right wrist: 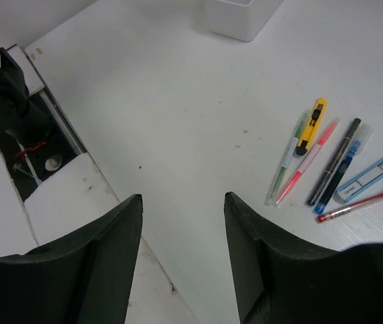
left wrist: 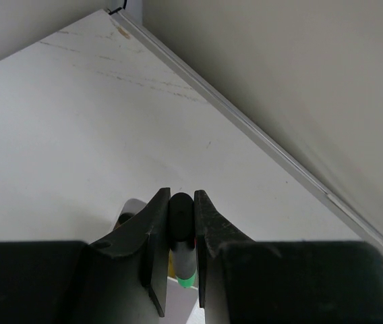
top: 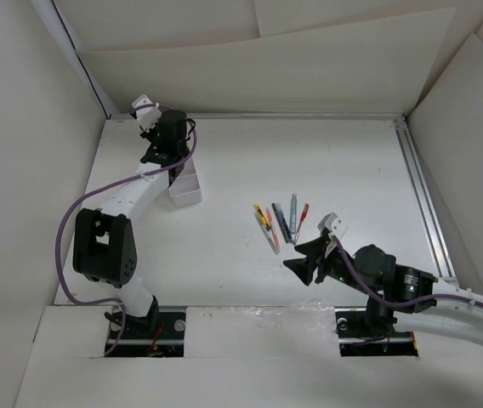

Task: Sort the stationery into containers
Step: Place the pen in the storage box, then pick up the pen from the center of the board.

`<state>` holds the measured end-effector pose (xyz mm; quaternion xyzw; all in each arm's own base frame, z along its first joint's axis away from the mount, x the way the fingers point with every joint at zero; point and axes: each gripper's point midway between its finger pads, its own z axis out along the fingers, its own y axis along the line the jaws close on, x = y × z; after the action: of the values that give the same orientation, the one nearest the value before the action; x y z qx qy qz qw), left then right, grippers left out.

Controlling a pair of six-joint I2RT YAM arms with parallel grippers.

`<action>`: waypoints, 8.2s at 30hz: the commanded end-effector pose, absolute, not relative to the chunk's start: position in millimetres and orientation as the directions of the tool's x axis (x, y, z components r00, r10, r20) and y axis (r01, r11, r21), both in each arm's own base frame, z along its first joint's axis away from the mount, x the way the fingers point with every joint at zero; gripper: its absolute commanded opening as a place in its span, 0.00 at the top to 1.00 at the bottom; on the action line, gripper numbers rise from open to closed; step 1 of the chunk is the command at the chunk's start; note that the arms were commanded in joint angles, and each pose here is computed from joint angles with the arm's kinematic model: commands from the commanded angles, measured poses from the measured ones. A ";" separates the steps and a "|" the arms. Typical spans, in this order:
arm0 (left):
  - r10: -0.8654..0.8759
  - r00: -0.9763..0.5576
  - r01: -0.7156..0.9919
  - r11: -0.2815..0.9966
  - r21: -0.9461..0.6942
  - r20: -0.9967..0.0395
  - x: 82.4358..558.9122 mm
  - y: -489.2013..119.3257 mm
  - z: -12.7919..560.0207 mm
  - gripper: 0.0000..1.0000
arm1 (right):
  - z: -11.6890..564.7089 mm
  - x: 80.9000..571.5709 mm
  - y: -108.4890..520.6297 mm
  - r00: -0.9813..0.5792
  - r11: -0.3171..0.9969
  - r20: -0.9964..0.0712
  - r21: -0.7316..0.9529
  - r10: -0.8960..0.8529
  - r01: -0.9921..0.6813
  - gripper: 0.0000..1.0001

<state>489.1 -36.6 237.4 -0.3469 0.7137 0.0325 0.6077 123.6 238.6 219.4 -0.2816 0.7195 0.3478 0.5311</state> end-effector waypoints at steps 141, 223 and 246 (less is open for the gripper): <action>-0.108 -0.661 0.084 0.973 -0.216 -0.743 375.7 -432.1 55.9 0.74 | 285.0 229.9 58.3 -0.148 0.961 -0.953 0.274 0.264 -0.046 0.43; -0.018 -0.613 0.196 0.965 -0.173 -0.790 350.4 -450.9 58.7 0.72 | 288.1 226.0 78.8 -0.137 0.946 -0.959 0.269 0.247 -0.182 0.43; 0.041 -0.626 0.192 0.976 -0.103 -0.779 357.9 -456.6 30.0 0.73 | 285.8 224.7 79.9 -0.139 0.944 -0.959 0.270 0.246 -0.191 0.43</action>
<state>355.1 -455.6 30.3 0.0587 0.8972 -0.0985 0.4265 222.6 79.2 271.8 0.0183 0.7550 0.1578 0.6361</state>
